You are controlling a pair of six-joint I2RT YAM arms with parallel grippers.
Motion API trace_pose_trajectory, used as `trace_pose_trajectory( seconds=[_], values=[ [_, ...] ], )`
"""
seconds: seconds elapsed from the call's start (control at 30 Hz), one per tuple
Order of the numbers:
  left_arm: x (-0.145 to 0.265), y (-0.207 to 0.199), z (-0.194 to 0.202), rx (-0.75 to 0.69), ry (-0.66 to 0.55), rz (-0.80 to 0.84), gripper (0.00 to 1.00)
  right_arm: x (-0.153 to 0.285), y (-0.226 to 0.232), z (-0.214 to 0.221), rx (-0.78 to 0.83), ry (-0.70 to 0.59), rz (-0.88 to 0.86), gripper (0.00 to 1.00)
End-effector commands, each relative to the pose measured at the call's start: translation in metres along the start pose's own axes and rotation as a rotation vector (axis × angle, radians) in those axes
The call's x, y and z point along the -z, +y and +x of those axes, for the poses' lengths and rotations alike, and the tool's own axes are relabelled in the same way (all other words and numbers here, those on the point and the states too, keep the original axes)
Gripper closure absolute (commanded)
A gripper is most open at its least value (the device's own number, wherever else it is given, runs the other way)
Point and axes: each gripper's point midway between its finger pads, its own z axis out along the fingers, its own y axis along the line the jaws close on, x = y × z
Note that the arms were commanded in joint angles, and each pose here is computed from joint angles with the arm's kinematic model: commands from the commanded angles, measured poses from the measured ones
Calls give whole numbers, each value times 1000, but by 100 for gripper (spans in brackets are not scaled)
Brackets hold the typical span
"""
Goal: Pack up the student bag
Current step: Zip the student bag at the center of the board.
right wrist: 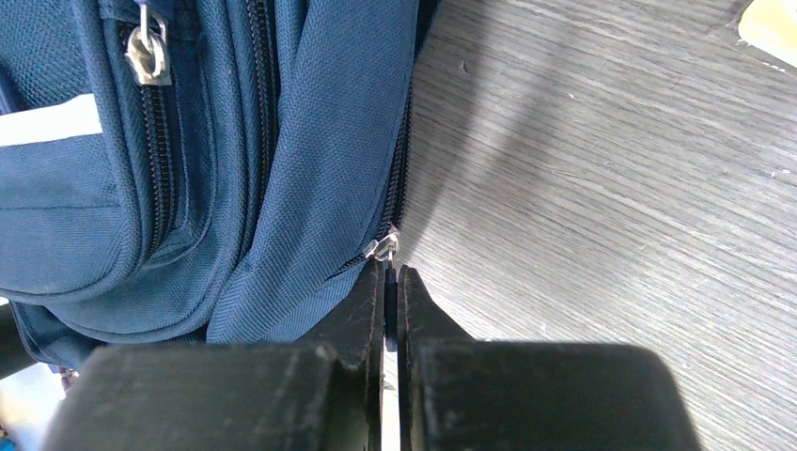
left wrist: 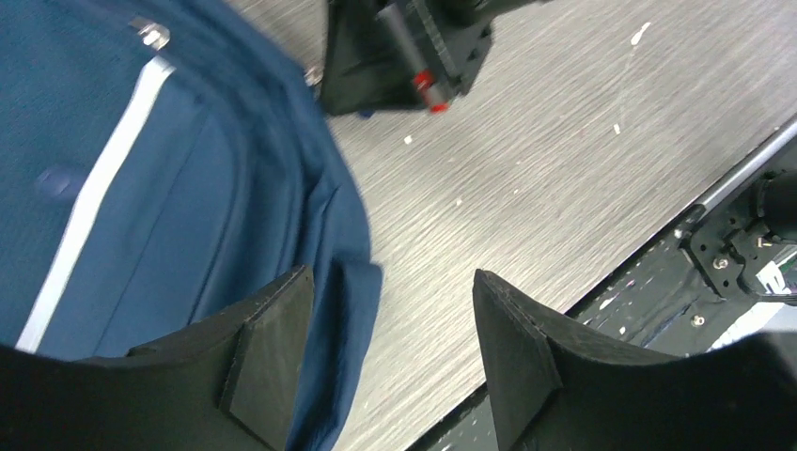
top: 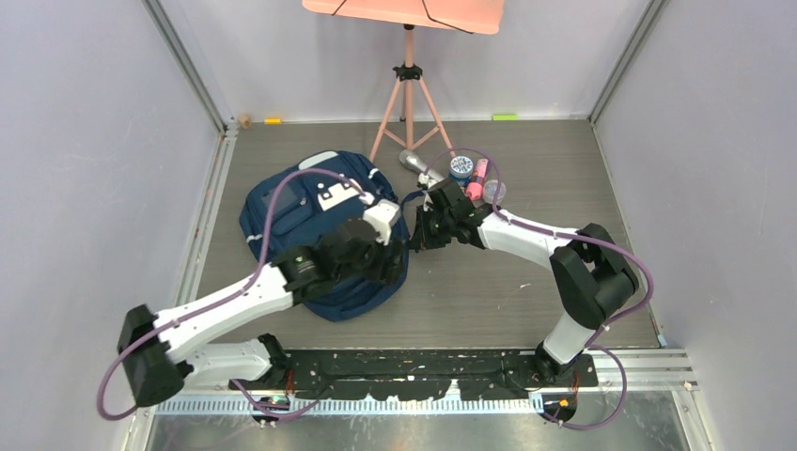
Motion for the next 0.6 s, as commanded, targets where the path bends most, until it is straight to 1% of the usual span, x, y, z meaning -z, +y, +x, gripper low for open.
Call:
trace_pose_trajectory(
  seconds=[0.0,0.1,0.2,0.3,0.33,0.37,0.43,0.47,0.5,0.53,0.57],
  values=[
    [-25,-36,-42,-78,-112,143,35,15,9,-15,-1,-63,-31,100],
    [-47,-21,-38,-93,-100,47,37,19,9,-15,3,-72,-31,100],
    [-61,-2,-32,-127,-89,-56,37,23,10,-16,7,-85,-36,100],
    [-71,7,-27,-161,-89,-103,38,24,9,-14,4,-88,-36,100],
    [-74,10,-25,-172,-89,-110,40,24,9,-14,4,-88,-35,100],
    [-77,12,-22,-183,-85,-118,45,24,8,-14,3,-88,-33,100],
    [-81,17,-14,-201,-65,-137,57,24,7,-14,1,-89,-27,100],
    [-82,19,-11,-205,-54,-144,66,25,7,-14,1,-93,-23,100],
    [-82,21,-7,-208,-40,-150,76,25,6,-14,3,-94,-20,100],
    [-81,22,-3,-208,-29,-153,88,26,6,-15,6,-97,-15,100],
    [-79,23,0,-205,-19,-154,97,26,4,-15,11,-94,-7,99]
  ],
)
